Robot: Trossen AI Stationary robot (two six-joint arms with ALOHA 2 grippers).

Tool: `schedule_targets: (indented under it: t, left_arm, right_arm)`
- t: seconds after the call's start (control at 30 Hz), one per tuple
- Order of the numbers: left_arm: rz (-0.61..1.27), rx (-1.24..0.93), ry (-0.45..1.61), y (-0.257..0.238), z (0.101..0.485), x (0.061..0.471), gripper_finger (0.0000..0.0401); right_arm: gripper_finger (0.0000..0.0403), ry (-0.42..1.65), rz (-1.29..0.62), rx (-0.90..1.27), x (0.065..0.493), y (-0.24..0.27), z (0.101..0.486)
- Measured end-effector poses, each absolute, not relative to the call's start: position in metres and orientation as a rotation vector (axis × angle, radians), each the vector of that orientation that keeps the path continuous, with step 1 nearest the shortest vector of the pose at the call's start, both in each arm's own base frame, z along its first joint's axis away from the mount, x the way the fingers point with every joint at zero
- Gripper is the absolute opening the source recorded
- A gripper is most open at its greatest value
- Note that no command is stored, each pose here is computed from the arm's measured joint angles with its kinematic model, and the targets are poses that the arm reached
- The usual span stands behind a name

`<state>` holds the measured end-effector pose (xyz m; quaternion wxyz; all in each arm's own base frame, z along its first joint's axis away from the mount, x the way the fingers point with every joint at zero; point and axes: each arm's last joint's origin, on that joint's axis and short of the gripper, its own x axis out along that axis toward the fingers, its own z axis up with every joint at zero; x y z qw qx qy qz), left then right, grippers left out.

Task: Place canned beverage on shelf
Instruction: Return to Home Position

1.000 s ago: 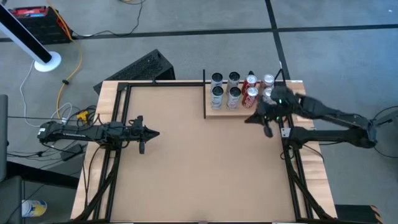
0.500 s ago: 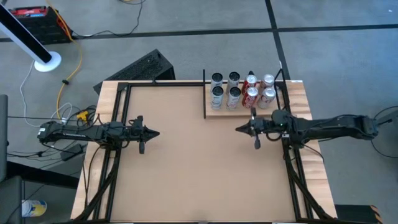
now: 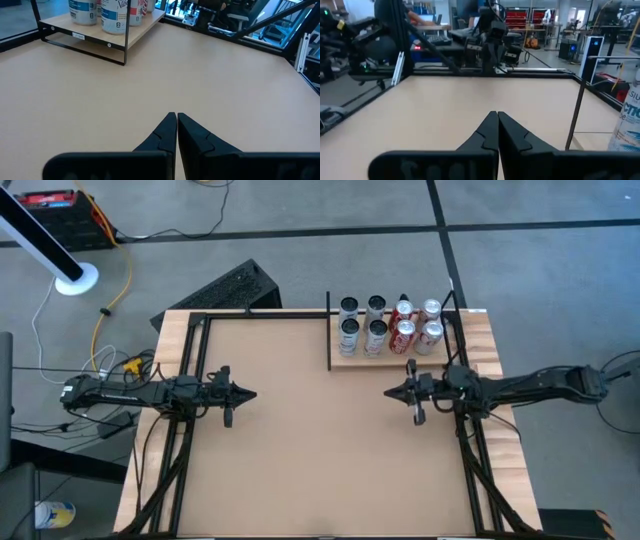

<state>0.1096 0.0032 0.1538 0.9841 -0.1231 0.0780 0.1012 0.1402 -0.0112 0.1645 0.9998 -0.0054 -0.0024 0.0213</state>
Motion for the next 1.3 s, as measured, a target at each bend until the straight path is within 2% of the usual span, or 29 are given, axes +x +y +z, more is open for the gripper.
schedule_targets:
  t: [0.3, 0.9, 1.3]
  left_arm:
    - [0.203, -0.247, 0.157, 0.003, 0.154, 0.11, 0.0]
    - [0.204, -0.247, 0.157, 0.003, 0.154, 0.11, 0.0]
    - [0.203, -0.247, 0.157, 0.003, 0.154, 0.11, 0.0]
  right_arm:
    - [0.0029, 0.029, 0.032, 0.084, 0.139, -0.012, 0.162]
    - [0.0031, 0.039, 0.028, 0.086, 0.139, -0.012, 0.161]
    - [0.0031, 0.175, 0.027, 0.102, 0.137, -0.012, 0.147]
